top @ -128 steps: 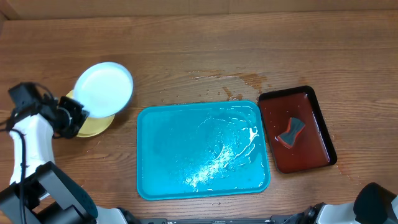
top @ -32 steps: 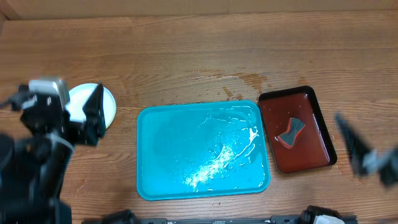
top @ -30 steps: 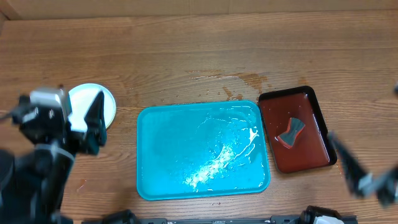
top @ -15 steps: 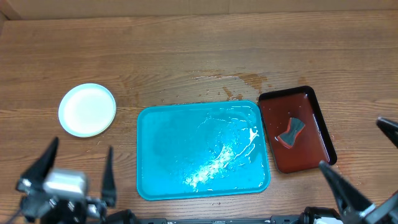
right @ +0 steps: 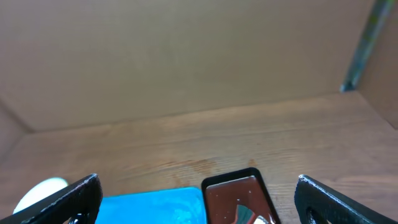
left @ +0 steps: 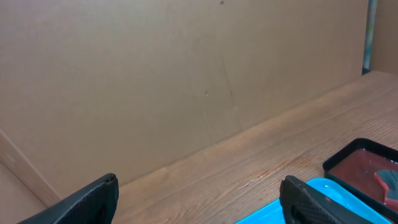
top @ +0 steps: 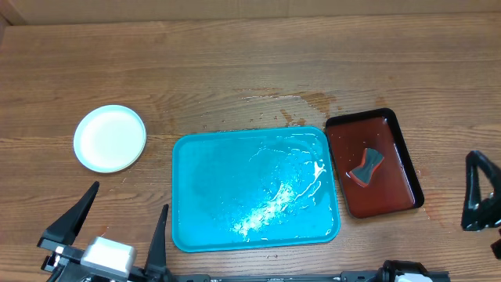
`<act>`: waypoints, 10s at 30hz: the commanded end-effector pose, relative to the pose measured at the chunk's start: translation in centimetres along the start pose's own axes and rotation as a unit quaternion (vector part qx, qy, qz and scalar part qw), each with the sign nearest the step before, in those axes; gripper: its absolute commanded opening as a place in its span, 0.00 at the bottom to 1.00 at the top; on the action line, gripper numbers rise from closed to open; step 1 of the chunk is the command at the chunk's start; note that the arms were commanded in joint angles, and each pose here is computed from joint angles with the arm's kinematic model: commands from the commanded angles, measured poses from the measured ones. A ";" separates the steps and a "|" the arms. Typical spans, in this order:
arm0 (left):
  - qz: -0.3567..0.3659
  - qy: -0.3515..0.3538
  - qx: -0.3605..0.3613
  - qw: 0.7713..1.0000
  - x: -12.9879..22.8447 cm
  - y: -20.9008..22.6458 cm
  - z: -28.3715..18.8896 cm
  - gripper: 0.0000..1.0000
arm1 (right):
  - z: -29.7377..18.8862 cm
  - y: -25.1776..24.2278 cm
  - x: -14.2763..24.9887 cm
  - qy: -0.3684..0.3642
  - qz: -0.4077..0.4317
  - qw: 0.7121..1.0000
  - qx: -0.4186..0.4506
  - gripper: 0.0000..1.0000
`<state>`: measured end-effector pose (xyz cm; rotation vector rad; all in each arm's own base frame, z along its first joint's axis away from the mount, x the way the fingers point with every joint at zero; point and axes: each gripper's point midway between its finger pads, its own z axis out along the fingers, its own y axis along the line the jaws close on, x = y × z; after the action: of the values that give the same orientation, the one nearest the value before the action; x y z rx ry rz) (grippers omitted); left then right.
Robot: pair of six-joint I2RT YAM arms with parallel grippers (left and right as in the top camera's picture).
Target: Clean dirty plates on tray and stack at the side
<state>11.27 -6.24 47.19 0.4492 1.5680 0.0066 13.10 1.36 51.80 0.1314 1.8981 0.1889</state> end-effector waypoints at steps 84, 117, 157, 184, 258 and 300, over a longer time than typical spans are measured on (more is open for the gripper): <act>-0.008 0.001 0.097 0.995 2.2 -1.0 4.2 1.00 | 0.3 -0.8 -0.1 0.000 0.019 1.000 0.023 1.00; -0.258 -0.256 -0.069 0.929 9.6 3.5 6.1 1.00 | 0.3 -0.8 -0.1 -0.001 0.019 1.000 0.023 1.00; -0.270 -0.140 -0.114 0.946 25.0 1.5 12.4 1.00 | 0.3 -0.8 -0.1 0.000 0.019 1.000 0.023 1.00; -0.180 0.015 -0.075 0.981 31.5 -1.7 13.6 1.00 | 0.3 -0.8 -0.1 0.000 0.019 1.000 0.023 1.00; -0.181 0.014 -0.074 0.981 31.5 -1.7 13.6 1.00 | -0.8 -0.5 -1.5 -0.140 0.004 0.990 -0.002 1.00; -0.181 0.014 -0.074 0.981 31.5 -1.7 13.6 1.00 | 16.4 -0.3 20.9 -0.218 -0.025 0.959 -0.181 1.00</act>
<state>24.55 -2.17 15.66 0.0071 1.6517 -0.1553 21.67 6.01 27.40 -0.1438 1.4020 0.4354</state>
